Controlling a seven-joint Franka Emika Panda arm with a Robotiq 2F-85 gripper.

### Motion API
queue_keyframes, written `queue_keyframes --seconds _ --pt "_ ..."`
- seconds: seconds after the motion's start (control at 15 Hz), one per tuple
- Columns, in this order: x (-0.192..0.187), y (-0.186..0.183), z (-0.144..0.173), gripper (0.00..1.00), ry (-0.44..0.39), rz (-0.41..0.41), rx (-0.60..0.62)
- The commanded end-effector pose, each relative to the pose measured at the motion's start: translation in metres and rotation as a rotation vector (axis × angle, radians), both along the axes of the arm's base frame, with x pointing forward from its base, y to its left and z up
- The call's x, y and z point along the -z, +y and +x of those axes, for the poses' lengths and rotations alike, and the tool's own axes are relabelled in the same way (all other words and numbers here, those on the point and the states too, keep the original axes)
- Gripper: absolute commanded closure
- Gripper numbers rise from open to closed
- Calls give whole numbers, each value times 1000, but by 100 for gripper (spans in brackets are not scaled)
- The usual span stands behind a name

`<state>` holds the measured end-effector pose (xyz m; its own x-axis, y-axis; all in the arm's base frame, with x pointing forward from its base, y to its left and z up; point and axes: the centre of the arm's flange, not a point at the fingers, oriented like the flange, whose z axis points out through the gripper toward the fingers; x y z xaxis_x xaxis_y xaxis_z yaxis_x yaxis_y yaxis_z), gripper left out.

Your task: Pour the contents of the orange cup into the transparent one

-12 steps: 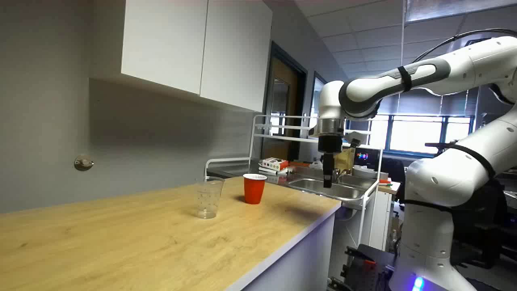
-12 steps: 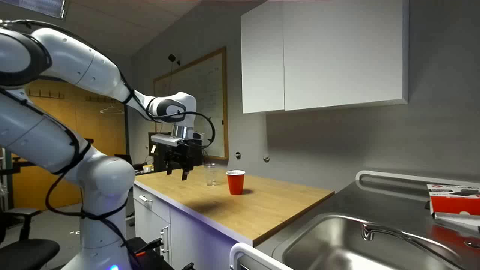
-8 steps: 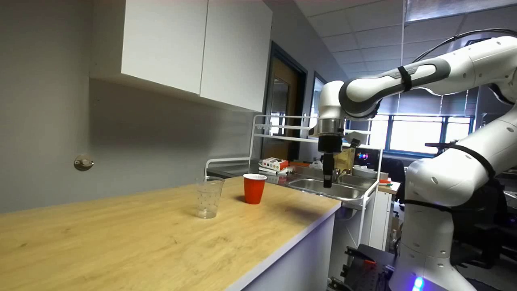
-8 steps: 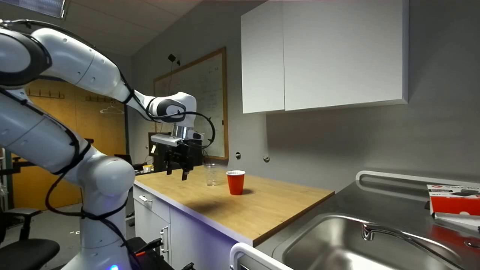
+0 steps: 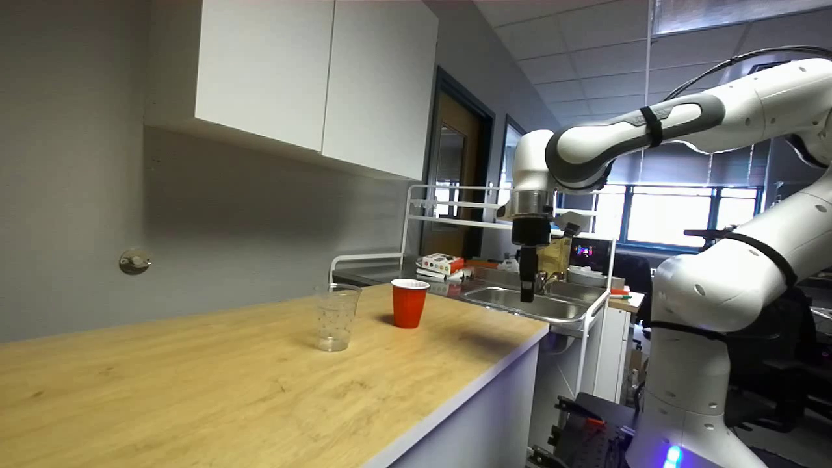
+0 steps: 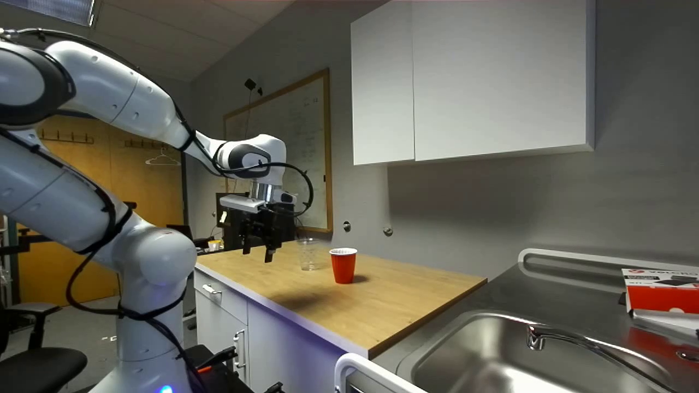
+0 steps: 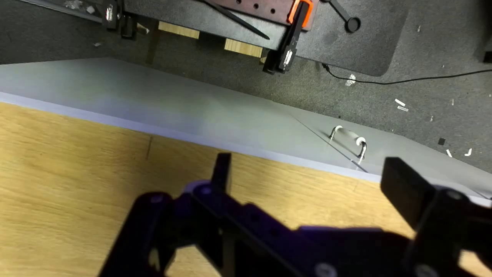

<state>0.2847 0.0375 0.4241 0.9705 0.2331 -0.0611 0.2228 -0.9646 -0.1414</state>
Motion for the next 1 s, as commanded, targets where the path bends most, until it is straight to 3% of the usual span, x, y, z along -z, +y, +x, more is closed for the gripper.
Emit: queue_keyframes --seconds 0.0,0.4,0.47,0.93 --pt "0 0 0 0 0 0 0" --pt "1 -9 52 0 -105 -26 68" --pt "0 -10 66 0 -126 1 73" --pt "3 3 165 0 -221 -84 92"
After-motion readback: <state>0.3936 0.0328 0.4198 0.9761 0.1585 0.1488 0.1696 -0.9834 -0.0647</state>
